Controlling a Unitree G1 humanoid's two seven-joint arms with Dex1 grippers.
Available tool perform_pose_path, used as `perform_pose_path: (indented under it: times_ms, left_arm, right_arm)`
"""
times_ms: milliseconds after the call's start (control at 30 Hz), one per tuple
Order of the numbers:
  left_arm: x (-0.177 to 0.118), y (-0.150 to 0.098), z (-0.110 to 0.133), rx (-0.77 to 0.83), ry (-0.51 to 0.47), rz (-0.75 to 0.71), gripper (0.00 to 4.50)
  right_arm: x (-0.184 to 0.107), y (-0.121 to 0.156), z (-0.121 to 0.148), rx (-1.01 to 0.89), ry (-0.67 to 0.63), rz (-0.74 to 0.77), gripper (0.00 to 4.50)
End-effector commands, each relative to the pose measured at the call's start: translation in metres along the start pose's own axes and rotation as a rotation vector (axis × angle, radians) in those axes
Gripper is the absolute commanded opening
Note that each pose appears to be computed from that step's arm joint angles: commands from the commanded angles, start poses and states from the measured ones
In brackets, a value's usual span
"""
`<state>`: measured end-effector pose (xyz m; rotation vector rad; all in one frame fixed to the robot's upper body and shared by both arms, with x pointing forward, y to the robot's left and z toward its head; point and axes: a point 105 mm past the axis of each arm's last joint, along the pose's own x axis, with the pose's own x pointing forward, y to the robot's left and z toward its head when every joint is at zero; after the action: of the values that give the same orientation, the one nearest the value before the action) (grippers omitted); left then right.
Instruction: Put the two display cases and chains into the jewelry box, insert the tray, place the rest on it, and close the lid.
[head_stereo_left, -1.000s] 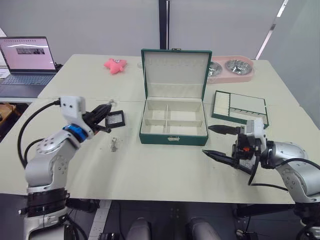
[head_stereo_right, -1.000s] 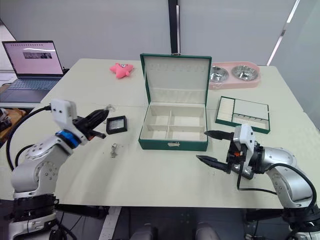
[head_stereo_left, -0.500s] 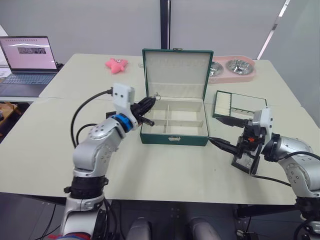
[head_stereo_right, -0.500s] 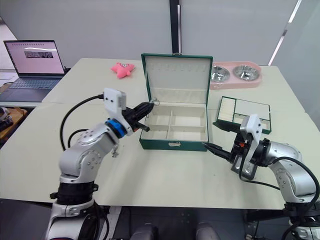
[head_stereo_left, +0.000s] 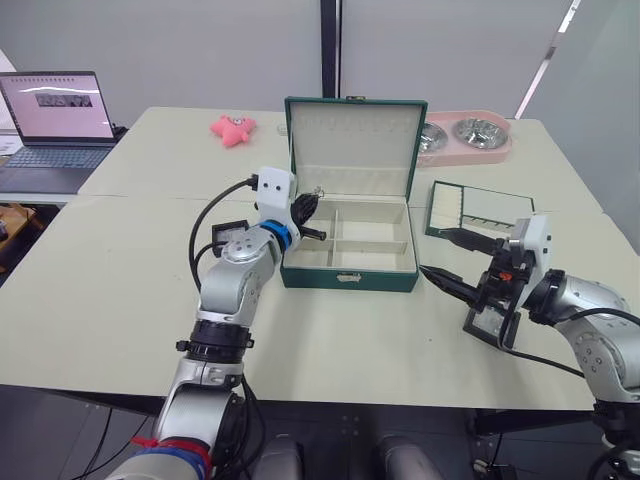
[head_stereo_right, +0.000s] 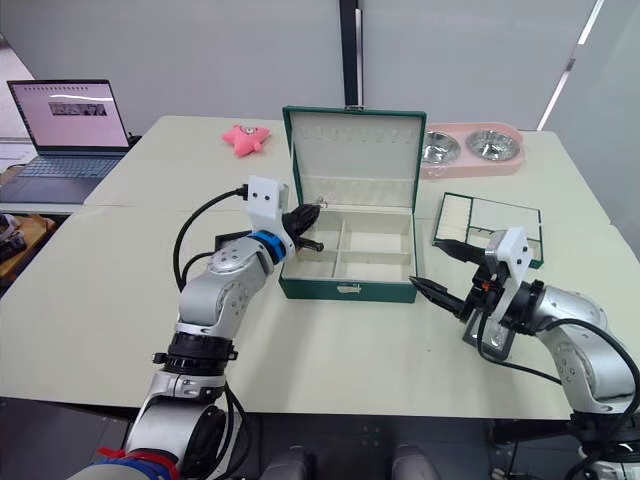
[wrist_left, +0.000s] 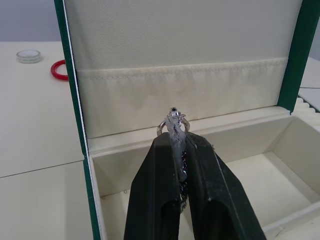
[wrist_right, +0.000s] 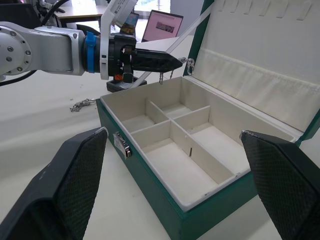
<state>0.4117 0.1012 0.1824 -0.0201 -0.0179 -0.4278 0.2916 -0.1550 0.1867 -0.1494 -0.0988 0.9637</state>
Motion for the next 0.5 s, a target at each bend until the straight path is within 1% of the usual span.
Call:
perform_pose_path:
  times_ms: [33, 267, 500]
  left_arm:
    - [0.0019, -0.0023, 0.018, 0.02, -0.063, -0.008, 0.01]
    - [0.0044, 0.0012, 0.0159, 0.016, -0.053, 0.018, 0.01]
    - [0.0039, -0.0019, 0.0134, 0.02, -0.046, 0.009, 0.01]
  right_arm:
    - [-0.0027, 0.0003, 0.0146, -0.034, -0.041, -0.011, 4.5]
    - [-0.0021, 0.0001, 0.0144, -0.028, -0.04, -0.016, 4.5]
    - [-0.0021, -0.0012, 0.014, -0.029, -0.036, -0.017, 4.5]
